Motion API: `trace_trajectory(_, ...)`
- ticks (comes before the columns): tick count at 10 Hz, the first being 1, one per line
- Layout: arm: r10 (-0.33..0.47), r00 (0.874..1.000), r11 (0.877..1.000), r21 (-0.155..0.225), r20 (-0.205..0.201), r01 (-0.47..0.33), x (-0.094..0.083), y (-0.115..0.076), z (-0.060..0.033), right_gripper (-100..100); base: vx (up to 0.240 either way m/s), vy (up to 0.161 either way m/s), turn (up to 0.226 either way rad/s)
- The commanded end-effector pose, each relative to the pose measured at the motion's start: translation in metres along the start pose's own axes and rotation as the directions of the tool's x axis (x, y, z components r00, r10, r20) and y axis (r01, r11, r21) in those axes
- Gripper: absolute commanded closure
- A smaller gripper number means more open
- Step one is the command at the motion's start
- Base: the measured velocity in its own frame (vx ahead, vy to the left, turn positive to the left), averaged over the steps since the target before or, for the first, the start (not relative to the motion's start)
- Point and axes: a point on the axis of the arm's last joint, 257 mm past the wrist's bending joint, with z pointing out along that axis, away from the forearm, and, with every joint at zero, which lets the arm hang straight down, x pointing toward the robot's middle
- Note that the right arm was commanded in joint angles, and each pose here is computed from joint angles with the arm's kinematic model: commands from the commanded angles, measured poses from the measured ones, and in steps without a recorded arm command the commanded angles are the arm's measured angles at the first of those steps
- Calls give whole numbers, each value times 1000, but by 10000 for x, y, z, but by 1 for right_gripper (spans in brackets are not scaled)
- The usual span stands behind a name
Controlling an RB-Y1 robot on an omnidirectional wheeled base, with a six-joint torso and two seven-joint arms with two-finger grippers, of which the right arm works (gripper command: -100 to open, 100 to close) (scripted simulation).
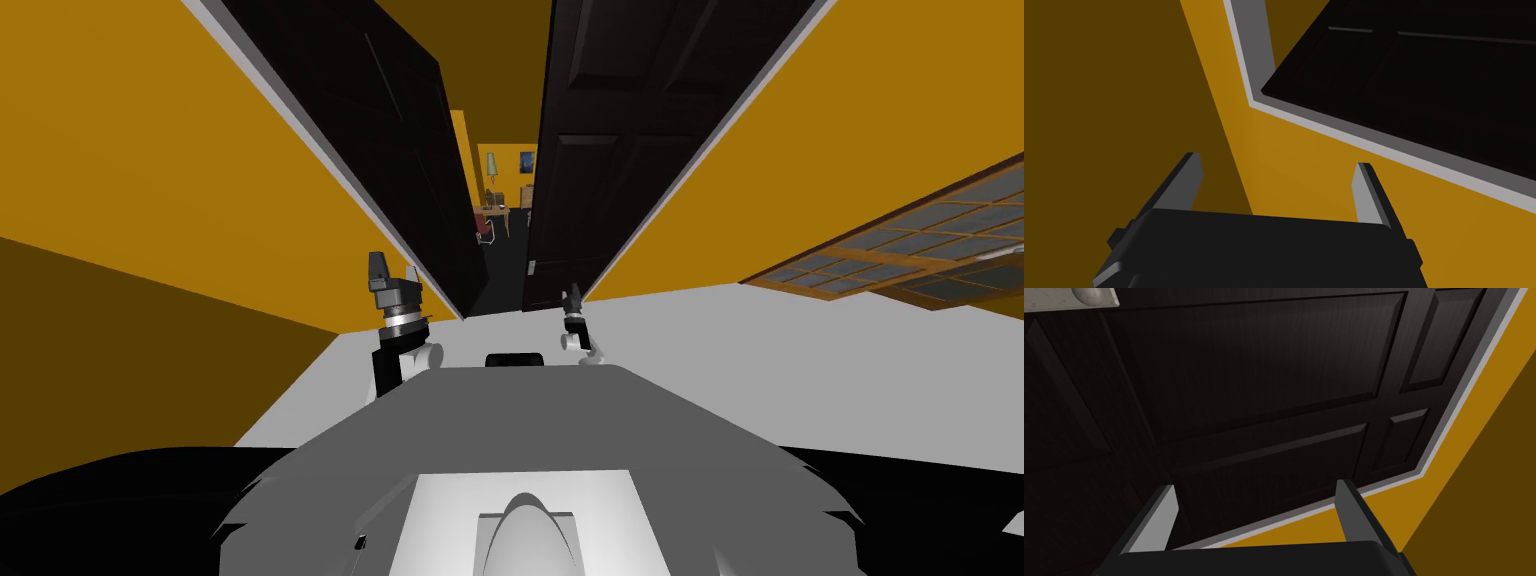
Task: Push the door open
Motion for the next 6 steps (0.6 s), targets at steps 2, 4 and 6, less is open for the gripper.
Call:
trace_trajectory(2, -10, 1000, 1000, 20, 4, 10, -17, -146, 19, -100, 63, -7, 124)
trace_trajectory(4, -16, 1000, 999, 47, 8, 15, -44, -285, -12, -100, 61, -9, 66)
trace_trajectory(6, -21, 1000, 998, 61, 11, 20, -60, -370, -21, -100, 75, -20, 93)
